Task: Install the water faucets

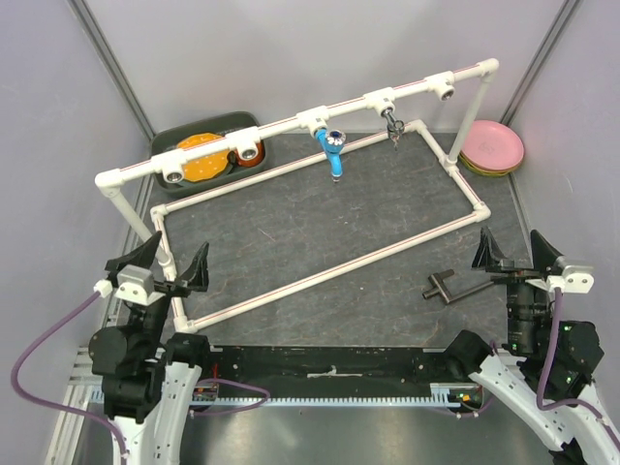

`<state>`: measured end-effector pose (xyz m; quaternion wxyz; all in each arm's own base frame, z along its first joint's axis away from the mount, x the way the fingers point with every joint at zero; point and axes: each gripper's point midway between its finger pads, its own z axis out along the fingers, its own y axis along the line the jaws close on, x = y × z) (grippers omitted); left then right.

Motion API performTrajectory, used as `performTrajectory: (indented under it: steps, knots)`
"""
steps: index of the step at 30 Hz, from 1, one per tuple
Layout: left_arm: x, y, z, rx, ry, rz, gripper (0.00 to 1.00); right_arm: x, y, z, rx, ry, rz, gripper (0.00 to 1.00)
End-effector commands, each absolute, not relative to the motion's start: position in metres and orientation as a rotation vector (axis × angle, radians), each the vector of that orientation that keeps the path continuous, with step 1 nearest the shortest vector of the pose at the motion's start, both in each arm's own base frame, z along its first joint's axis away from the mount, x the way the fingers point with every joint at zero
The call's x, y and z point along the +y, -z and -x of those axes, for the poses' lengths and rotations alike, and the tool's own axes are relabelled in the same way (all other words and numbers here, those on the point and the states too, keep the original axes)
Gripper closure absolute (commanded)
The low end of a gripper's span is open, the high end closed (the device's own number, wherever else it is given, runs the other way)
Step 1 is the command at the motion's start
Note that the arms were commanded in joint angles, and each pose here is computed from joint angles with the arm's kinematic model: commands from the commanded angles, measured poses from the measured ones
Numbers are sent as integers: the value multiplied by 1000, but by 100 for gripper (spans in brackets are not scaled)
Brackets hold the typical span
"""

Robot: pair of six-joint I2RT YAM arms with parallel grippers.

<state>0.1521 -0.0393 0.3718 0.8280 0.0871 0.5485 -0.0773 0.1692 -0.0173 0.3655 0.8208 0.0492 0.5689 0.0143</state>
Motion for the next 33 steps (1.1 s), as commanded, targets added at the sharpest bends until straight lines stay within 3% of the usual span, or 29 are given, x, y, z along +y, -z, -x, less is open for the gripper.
performTrajectory:
  steps: [1, 33]
  knots:
    - [-40, -364, -139, 1136, 258, -102, 0, -32, -374, -159, 1206, -67, -191, 2]
    - [-46, -351, -146, 1169, 274, -125, 1, -41, -352, -164, 1266, -24, -284, 2]
